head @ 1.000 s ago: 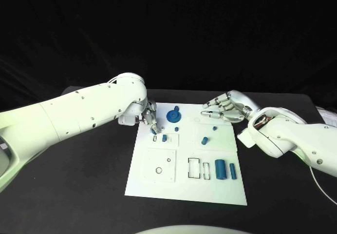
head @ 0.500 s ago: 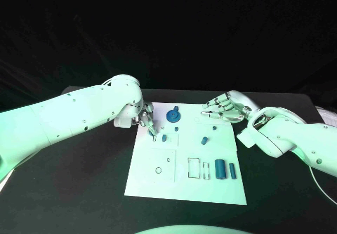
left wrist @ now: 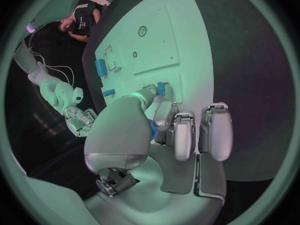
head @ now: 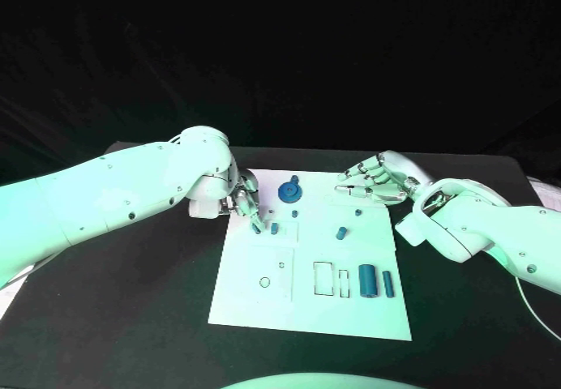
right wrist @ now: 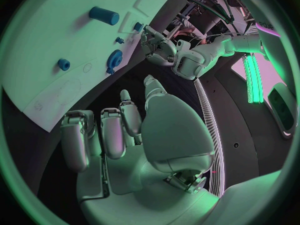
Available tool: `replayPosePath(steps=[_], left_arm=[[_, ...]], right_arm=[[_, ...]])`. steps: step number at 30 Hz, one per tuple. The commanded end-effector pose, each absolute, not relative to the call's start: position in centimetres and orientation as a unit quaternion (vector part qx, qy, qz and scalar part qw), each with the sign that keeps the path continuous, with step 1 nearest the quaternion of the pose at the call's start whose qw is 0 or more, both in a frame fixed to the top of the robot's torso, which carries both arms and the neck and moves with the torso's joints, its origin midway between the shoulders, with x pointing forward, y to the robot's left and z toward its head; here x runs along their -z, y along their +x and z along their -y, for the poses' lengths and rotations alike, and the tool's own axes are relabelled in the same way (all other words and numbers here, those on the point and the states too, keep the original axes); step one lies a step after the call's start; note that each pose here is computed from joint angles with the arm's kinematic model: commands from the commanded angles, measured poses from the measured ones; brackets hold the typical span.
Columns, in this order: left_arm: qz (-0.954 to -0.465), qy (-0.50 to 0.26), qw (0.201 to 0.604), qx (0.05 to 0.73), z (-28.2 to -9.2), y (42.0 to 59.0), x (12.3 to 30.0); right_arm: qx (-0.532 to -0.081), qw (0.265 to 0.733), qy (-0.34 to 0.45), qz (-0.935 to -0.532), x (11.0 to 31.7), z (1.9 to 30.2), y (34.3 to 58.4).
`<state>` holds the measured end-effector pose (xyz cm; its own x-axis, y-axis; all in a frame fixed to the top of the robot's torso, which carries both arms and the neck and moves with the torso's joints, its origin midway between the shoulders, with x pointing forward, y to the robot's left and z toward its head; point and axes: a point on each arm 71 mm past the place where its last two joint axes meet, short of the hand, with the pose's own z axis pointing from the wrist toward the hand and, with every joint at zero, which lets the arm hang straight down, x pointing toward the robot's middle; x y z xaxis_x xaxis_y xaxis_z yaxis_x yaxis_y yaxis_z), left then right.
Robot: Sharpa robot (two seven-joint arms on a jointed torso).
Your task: Assemble the parts on the task board
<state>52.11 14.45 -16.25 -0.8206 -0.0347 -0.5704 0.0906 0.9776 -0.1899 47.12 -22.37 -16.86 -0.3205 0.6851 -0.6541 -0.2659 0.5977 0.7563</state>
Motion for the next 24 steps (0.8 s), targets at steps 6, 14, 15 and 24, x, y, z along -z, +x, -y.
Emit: replayPosePath(steps=[6,14,15,24], left_arm=[[-0.946,-0.021,0.311,0.092,-14.62,52.02,16.17],[-0.936,-0.016,0.344,0.074,-14.74,52.16,16.07],[-0.935,-0.015,0.347,0.073,-14.74,52.16,16.09],[-0.934,-0.004,0.351,0.063,-14.63,51.96,16.54]], right_arm=[[-0.425,0.558,0.145,-0.698,16.96,22.23,47.05],[-0.425,0.558,0.145,-0.698,16.97,22.21,47.04],[-0.425,0.558,0.145,-0.698,16.97,22.21,47.04],[-0.425,0.557,0.145,-0.698,16.97,22.20,47.03]])
